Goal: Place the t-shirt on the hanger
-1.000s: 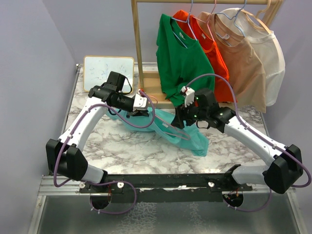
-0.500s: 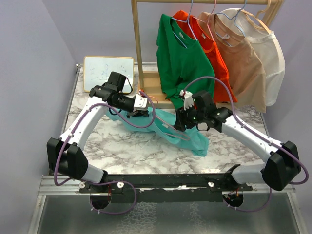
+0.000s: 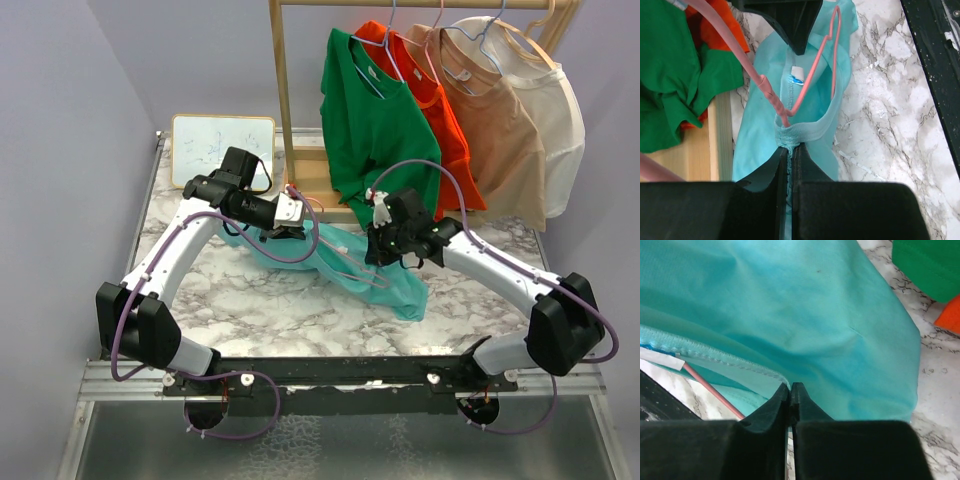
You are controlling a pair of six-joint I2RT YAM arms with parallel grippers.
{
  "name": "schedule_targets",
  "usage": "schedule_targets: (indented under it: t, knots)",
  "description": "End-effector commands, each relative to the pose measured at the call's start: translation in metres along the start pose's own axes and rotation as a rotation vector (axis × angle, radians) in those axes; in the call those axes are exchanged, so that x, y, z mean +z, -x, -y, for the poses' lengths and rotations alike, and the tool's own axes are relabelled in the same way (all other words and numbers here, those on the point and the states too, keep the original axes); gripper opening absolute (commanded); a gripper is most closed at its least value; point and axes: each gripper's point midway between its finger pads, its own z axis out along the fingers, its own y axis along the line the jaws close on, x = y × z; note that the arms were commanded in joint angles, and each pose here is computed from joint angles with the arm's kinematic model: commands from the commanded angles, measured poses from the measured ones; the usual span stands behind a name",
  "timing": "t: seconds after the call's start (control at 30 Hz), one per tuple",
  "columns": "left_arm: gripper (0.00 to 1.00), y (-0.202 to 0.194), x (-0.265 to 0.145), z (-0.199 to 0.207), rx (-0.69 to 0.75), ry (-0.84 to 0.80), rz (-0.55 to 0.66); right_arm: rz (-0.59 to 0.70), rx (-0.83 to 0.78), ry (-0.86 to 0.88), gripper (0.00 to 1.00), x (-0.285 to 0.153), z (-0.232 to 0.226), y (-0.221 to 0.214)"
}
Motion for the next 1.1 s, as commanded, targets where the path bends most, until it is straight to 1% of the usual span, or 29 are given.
schedule_targets:
  t: [0.0, 0.13, 0.27, 0.4, 0.53, 0.7, 0.97, 1.07]
  knots:
    - [0.0, -0.002, -0.002, -0.007, 0.022, 0.019, -0.024, 0.045, 0.005, -0.088, 0.01, -0.019, 0.011, 0.009]
    - [0.0, -0.012, -0.002, -0.012, -0.005, 0.049, -0.048, 0.031, 0.019, -0.136, 0.01, -0.029, 0.019, -0.001]
    - [0.0, -0.009, -0.01, -0.023, -0.015, 0.098, -0.029, 0.007, 0.049, -0.162, 0.01, -0.033, 0.025, -0.022]
    - [0.0, -0.008, -0.018, -0.032, -0.02, 0.141, -0.016, 0.02, 0.087, -0.154, 0.01, -0.033, 0.024, -0.031]
    - [0.0, -0.001, -0.026, -0.04, -0.033, 0.178, 0.032, -0.003, 0.102, -0.152, 0.01, -0.03, 0.024, -0.037]
    - [0.0, 0.008, -0.029, -0.04, -0.028, 0.175, 0.073, -0.016, 0.1, -0.156, 0.01, -0.026, 0.027, -0.039]
    - [0.0, -0.018, -0.028, -0.041, -0.028, 0.215, -0.008, 0.038, 0.11, -0.196, 0.01, -0.04, 0.031, -0.019]
    - [0.0, -0.025, -0.028, -0.048, -0.027, 0.252, -0.027, 0.045, 0.11, -0.215, 0.01, -0.047, 0.034, -0.015]
